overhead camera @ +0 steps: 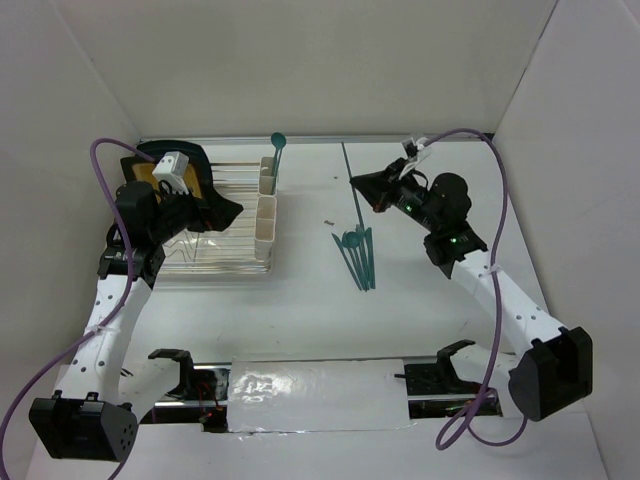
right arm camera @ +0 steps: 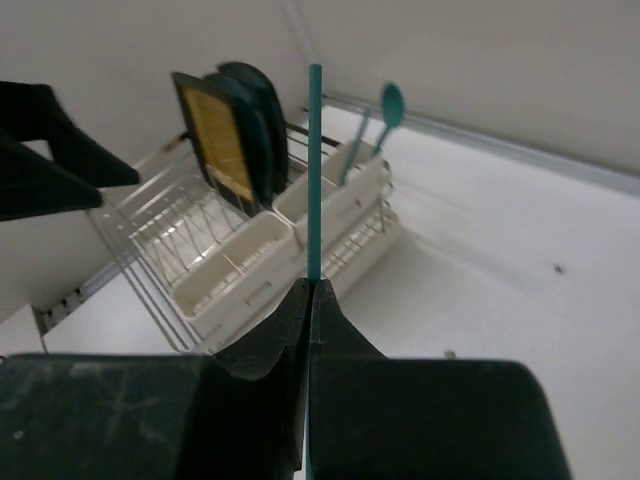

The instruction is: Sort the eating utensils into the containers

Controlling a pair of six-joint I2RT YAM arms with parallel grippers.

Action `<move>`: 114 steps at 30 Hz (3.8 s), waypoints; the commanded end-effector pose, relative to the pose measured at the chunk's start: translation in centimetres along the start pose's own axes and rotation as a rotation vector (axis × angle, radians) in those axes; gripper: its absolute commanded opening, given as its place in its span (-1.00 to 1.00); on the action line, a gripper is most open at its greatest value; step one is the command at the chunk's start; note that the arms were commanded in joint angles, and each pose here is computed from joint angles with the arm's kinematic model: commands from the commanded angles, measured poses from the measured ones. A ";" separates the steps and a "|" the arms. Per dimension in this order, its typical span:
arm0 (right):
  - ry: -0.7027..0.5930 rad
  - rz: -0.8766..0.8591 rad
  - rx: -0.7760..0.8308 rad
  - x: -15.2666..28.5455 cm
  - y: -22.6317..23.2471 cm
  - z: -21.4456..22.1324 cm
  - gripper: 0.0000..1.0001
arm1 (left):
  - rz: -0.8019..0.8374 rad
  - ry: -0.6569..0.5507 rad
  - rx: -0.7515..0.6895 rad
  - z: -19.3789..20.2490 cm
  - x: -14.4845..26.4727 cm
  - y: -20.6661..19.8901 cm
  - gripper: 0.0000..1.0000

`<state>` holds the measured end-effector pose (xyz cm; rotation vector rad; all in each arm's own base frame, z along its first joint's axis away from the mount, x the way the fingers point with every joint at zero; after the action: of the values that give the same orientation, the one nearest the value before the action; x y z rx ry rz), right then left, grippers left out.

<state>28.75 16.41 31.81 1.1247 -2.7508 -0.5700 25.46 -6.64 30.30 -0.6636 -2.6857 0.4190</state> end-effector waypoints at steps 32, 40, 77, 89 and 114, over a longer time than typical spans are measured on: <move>-0.485 -0.142 0.031 -22.9 4.8 0.3 -1.00 | -0.043 -0.008 -0.027 -1.1 -0.8 0.8 1.00; -0.483 -0.149 0.019 -23.9 4.3 2.2 -1.00 | -0.034 -0.011 -0.030 -1.1 -0.5 0.5 0.99; -0.340 0.053 0.054 -14.7 11.6 -2.2 0.56 | 0.005 -0.024 -0.031 -1.1 -0.1 0.0 1.00; -0.025 0.603 -0.035 -1.5 2.1 1.1 0.86 | 0.008 -0.036 -0.036 -0.8 0.1 -0.1 1.00; 0.466 0.913 -0.146 1.7 -11.4 18.2 -0.09 | 0.013 -0.031 -0.019 -0.6 0.0 -0.1 1.00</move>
<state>29.28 12.28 9.82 -0.1744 -2.3457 -0.2522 25.59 -6.52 29.92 -0.6396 -2.6752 0.4161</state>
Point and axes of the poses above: each gripper's point midway between its finger pads, its own x axis back along the fingers, its own y axis along the line the jaws close on, z = x × y, the point moved 7 cm from there along x, back along the fingers, and after that the axes turned 5 degrees about -x, right-handed, at the moved point
